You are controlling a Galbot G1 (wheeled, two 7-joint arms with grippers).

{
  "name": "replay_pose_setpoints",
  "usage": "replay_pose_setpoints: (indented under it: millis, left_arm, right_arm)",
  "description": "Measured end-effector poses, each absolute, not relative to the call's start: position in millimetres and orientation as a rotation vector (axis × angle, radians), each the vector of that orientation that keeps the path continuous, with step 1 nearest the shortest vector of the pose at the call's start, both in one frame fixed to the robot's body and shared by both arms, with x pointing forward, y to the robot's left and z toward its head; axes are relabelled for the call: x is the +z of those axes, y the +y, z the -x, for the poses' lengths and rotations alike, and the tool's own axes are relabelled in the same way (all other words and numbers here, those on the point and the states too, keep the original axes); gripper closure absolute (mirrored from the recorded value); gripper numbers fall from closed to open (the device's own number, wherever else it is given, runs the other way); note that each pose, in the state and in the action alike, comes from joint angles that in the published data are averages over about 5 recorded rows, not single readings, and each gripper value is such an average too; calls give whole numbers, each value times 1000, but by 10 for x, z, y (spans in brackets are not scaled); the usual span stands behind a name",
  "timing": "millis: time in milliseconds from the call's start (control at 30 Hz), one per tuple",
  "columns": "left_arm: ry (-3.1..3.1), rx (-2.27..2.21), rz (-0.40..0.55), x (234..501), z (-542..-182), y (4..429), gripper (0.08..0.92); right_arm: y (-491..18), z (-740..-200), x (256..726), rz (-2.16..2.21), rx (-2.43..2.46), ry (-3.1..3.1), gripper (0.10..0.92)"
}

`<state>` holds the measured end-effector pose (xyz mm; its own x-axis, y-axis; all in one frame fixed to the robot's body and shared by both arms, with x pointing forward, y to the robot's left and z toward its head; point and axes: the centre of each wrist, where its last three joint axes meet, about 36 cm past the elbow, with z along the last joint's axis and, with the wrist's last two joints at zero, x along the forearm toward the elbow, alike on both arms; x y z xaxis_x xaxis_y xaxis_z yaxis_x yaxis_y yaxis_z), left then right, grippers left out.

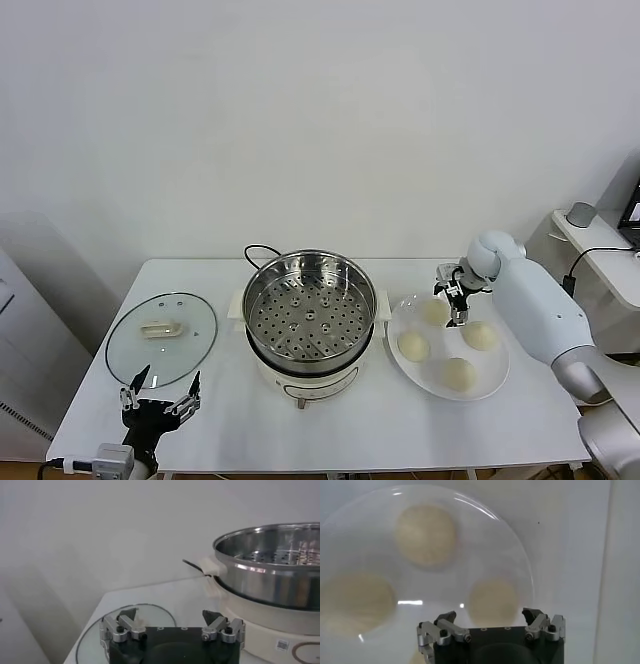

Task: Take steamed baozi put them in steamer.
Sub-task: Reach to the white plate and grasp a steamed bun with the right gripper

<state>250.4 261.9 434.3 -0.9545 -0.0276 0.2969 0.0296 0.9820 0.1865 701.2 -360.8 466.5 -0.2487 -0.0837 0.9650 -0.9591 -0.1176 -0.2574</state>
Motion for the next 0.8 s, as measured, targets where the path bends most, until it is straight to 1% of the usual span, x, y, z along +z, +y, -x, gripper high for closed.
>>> replay_pose_setpoints:
  millis: [500,600,733,800]
  left_arm:
    - [-2823,-270,5,4330,-2509,2616,177]
    - [-2822,-269,6,4326,-2510,2614,177]
    - [-2822,-268,7,4323,-2513,2612,177]
    - [-2821,-267,7,4318,-2516,2612,177]
  right_arm:
    - [-3619,-7008,4522,-1186,1458,-1415,207]
    - [-3627,-7007,4515,-1182,1458,-1422,256]
    - [-3633,-7006,4515,-1180,1456,-1430,370]
    - [-3639,-7007,4522,-1179,1454,-1434,412]
